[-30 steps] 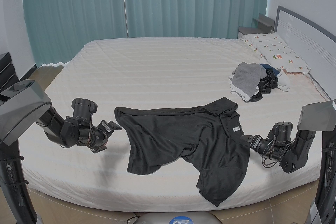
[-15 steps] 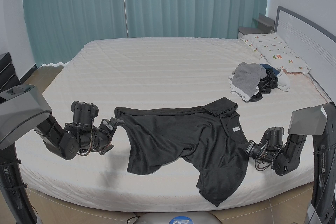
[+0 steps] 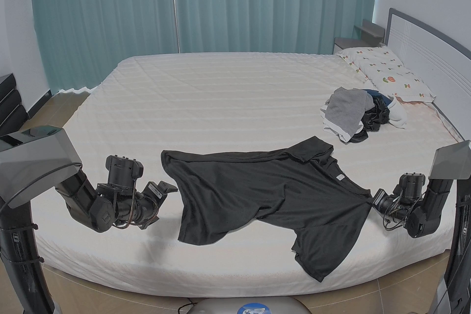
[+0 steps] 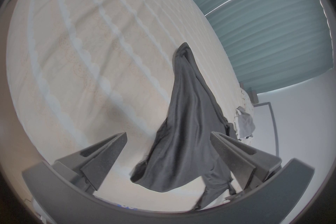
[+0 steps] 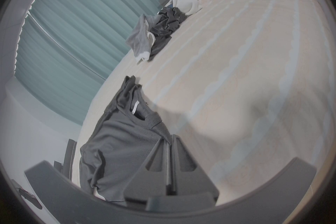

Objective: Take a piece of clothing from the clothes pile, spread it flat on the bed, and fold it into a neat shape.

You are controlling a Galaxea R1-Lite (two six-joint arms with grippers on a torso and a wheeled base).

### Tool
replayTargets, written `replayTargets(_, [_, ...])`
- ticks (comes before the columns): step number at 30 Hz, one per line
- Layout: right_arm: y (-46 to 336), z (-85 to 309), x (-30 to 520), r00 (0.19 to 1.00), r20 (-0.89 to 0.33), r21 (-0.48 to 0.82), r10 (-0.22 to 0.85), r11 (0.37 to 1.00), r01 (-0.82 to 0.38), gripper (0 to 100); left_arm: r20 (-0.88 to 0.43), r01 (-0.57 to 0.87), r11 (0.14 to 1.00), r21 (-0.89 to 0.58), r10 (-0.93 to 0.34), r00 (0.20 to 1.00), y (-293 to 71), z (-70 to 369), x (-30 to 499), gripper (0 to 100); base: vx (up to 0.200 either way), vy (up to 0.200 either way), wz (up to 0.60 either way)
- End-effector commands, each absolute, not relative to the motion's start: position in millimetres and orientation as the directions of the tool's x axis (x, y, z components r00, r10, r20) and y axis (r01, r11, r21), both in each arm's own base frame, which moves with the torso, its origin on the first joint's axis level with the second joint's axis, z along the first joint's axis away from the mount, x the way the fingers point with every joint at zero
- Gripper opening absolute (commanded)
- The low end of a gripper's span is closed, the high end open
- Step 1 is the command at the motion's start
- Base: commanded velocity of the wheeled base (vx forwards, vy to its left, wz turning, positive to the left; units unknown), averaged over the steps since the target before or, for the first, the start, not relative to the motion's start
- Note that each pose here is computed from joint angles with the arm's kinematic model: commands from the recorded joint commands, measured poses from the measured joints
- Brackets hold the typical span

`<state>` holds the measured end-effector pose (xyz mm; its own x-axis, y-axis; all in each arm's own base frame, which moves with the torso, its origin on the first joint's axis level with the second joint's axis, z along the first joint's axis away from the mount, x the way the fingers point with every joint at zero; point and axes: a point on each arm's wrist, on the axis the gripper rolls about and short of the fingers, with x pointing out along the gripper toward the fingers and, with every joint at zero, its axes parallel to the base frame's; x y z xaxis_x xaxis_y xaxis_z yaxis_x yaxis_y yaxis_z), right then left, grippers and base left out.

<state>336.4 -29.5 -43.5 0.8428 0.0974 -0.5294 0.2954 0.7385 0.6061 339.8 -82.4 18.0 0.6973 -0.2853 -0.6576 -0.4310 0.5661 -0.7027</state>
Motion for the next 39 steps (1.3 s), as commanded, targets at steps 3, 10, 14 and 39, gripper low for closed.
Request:
replayTargets(3, [-53, -27, 335, 0.873, -0.485, 0.621, 0.046, 0.722, 0.306, 0, -0.702, -0.435, 0.626, -0.647, -0.266, 0.661, -96, 0, 333, 100, 0.000, 0.000, 0.00])
replayTargets(10, [-56, -26, 338, 0.879, -0.475, 0.622, 0.038, 0.721, 0.304, 0, -0.734, -0.408, 0.711, -0.572, -0.222, 0.642, -115, -15, 326, 100, 0.000, 0.000, 0.00])
replayTargets(14, [-63, -27, 341, 0.884, -0.468, 0.611, 0.023, 0.731, 0.304, 0, -0.738, -0.394, 0.739, -0.546, -0.203, 0.643, -124, -20, 326, 100, 0.000, 0.000, 0.00])
replayTargets(39, [-59, -28, 344, 0.884, -0.466, 0.607, 0.021, 0.735, 0.303, 0, -0.741, -0.342, 0.812, -0.473, -0.157, 0.652, -156, -37, 327, 100, 0.000, 0.000, 0.00])
